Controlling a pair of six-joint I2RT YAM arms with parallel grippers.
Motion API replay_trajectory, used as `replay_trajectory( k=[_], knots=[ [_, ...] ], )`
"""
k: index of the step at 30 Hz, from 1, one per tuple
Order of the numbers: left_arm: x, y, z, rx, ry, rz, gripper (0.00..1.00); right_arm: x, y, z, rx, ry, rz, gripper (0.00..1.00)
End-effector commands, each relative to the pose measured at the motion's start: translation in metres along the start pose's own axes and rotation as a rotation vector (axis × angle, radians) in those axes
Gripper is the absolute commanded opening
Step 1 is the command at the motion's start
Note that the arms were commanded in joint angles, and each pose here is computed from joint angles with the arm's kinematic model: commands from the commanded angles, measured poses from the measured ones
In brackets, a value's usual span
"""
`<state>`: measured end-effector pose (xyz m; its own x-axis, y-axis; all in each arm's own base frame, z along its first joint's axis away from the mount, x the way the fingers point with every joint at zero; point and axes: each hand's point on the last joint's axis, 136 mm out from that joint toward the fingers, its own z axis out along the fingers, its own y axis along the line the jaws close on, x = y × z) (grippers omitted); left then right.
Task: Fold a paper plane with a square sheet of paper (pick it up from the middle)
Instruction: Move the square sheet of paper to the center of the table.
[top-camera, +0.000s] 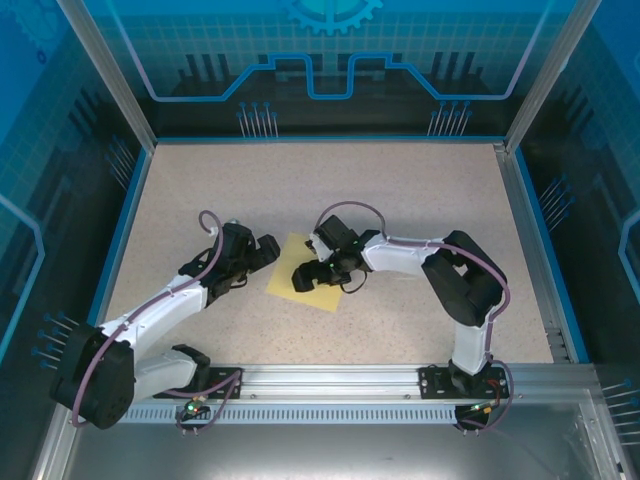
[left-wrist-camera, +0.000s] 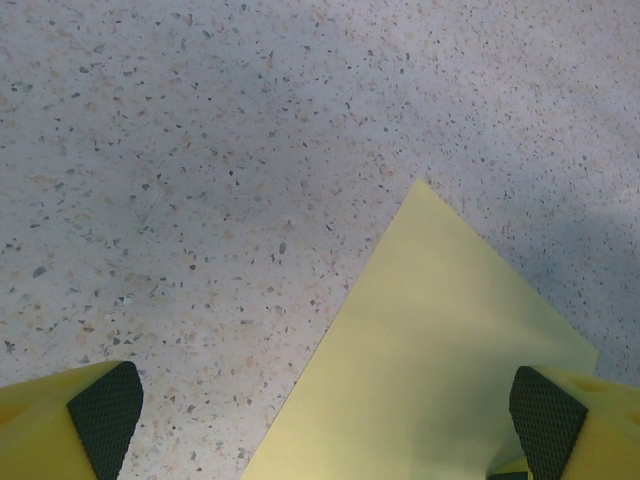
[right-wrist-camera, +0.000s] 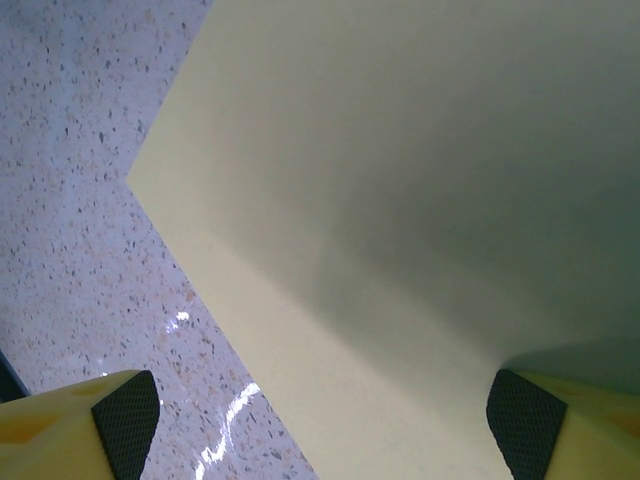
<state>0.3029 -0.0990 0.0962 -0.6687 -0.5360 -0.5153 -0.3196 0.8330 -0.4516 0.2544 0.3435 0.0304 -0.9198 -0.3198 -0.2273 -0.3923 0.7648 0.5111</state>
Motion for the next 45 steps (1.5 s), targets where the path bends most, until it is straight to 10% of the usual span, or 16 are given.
replay_trajectory(
  k=[1,33,45],
  knots=[
    [0.0,0.007,-0.002,-0.021,-0.009,-0.024,0.98,0.038,-0.039,0.007,0.083,0.135,-0.021,0.91],
    [-0.019,0.019,0.016,-0.005,-0.212,-0.067,0.99,-0.009,-0.043,-0.052,-0.044,0.033,-0.138,0.9],
    [0.001,-0.002,0.012,0.009,0.004,0.056,0.99,-0.009,-0.04,-0.071,0.086,-0.048,0.063,0.89]
  ],
)
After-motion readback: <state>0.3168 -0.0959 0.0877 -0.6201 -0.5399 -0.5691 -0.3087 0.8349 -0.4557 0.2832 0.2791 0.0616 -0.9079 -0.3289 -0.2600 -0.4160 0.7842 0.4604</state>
